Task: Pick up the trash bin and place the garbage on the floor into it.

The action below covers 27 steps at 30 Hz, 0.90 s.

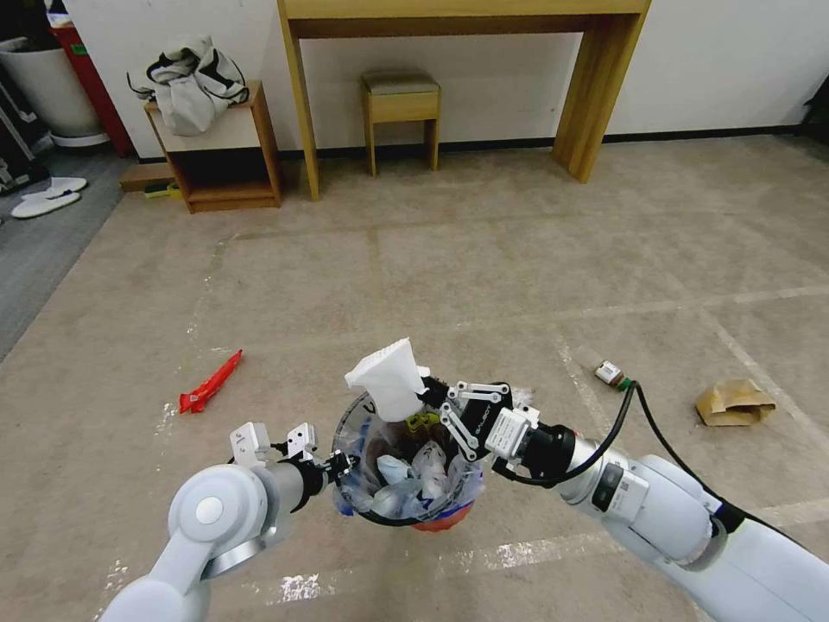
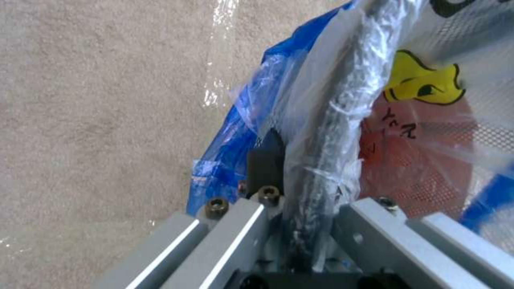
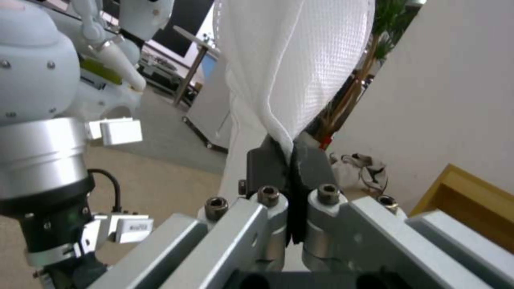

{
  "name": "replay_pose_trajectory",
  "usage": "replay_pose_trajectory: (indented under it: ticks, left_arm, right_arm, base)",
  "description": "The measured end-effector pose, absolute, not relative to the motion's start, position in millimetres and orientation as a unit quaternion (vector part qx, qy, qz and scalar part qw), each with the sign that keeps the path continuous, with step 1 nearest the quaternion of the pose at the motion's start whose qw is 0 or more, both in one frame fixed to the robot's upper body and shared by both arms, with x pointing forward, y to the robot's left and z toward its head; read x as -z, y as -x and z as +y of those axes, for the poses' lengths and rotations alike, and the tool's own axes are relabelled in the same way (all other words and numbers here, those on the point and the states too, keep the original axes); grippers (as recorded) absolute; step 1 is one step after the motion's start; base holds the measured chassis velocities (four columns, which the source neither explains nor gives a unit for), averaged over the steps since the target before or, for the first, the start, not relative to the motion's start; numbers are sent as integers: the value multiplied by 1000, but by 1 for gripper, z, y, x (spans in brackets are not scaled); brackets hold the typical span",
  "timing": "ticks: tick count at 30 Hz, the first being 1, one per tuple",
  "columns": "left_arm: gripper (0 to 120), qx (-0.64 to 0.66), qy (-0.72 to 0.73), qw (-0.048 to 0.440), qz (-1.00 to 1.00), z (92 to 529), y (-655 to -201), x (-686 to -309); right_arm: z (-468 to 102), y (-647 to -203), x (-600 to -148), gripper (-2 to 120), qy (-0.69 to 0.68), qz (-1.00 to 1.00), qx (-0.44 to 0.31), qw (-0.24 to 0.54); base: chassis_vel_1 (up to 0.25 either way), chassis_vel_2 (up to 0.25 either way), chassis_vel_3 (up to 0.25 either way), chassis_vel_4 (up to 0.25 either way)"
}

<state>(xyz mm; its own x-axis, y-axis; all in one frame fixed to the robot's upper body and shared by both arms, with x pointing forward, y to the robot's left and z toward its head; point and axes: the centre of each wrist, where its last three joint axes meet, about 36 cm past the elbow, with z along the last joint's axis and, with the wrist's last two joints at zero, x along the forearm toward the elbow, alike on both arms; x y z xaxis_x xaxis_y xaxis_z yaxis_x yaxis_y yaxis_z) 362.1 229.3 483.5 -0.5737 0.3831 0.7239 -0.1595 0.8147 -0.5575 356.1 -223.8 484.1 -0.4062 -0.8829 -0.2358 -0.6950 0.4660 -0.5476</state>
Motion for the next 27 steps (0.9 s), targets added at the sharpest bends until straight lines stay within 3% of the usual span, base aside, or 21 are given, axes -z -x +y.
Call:
replay_pose_trajectory:
  ticks: [17, 25, 27]
  left_arm:
    - [0, -301, 81, 449, -838, 226, -357, -491]
    - [0, -302, 86, 447, -837, 227, -355, -494]
    - [0, -304, 87, 447, -837, 227, -354, -495]
  right_arm:
    - [-234, -351, -440, 0, 475, 832, 198, 207]
    - [-237, -356, -417, 31, 470, 837, 203, 191]
    - [-237, -356, -416, 33, 470, 838, 203, 191]
  base:
    - [0, 0, 0, 0]
    - [0, 0, 0, 0]
    - [0, 0, 0, 0]
